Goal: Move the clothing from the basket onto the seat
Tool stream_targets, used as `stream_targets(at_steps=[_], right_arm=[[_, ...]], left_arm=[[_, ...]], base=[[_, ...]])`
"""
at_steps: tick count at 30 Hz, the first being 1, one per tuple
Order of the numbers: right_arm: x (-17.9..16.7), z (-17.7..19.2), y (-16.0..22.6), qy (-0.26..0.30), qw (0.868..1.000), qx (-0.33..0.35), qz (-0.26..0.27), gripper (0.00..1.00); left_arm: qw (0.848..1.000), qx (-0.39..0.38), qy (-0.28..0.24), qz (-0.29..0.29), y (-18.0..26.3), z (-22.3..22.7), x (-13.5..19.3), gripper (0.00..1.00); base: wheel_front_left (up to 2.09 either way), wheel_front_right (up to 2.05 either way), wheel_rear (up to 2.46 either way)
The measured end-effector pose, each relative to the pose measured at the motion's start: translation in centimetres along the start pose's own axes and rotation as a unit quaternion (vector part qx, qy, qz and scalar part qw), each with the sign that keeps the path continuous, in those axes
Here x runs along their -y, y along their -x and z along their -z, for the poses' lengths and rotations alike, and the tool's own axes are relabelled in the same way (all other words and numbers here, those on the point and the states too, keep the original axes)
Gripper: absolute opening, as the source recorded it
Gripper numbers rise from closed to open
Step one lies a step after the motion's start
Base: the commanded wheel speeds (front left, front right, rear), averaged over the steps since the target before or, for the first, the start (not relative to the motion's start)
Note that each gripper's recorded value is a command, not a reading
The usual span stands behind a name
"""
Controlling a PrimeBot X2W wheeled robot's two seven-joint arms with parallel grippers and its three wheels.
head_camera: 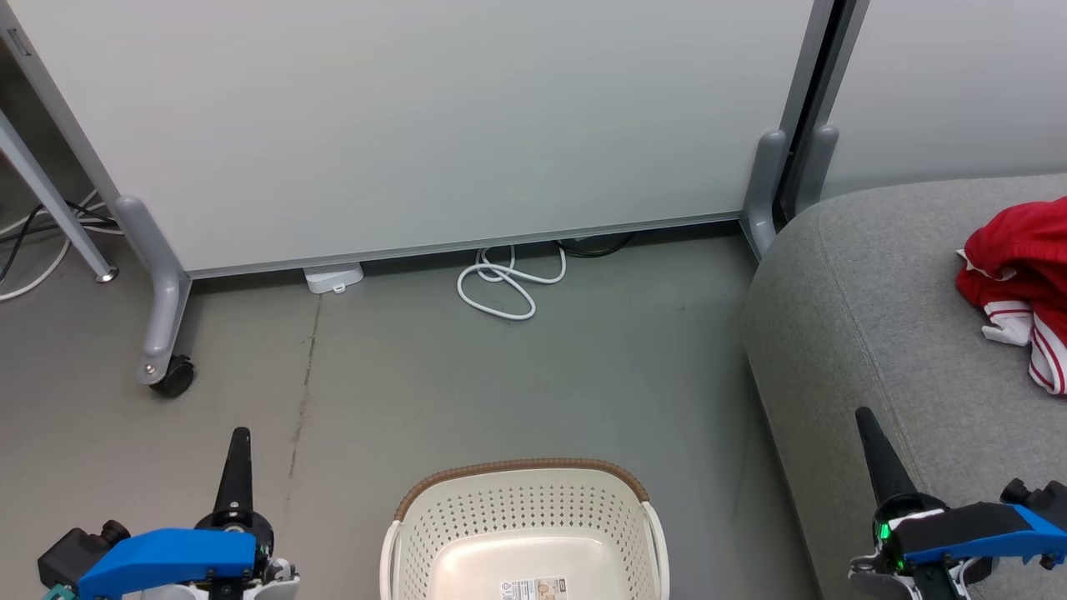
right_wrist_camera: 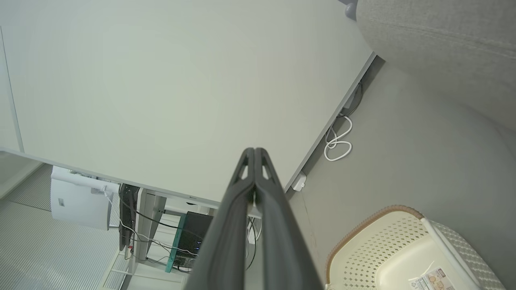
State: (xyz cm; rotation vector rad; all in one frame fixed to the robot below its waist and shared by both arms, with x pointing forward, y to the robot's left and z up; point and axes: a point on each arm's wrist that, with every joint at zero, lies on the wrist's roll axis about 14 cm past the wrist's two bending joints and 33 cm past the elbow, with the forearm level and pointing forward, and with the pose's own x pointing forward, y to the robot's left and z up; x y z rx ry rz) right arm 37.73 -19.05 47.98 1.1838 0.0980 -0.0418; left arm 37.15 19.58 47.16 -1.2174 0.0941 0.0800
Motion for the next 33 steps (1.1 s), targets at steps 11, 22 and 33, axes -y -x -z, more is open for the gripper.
stream_targets(at_steps=[11, 22, 33], right_arm=[[-0.5, -0.4, -0.3, -0.049, 0.999, 0.005, -0.009, 0.00], [-0.9, -0.9, -0.4, -0.095, 0.995, 0.010, -0.018, 0.00], [-1.3, -1.2, -0.5, -0.136, 0.990, 0.013, -0.026, 0.00]], left_arm=[[0.999, 0.001, 0.046, 0.011, -0.4, -0.3, 0.8, 0.00], [0.996, 0.002, 0.088, 0.021, -0.7, -0.7, 1.4, 0.00], [0.992, 0.003, 0.125, 0.033, -0.9, -1.0, 2.0, 0.00]], base=[[0.00, 0.00, 0.00], [0.00, 0.00, 0.00], [0.00, 0.00, 0.00]])
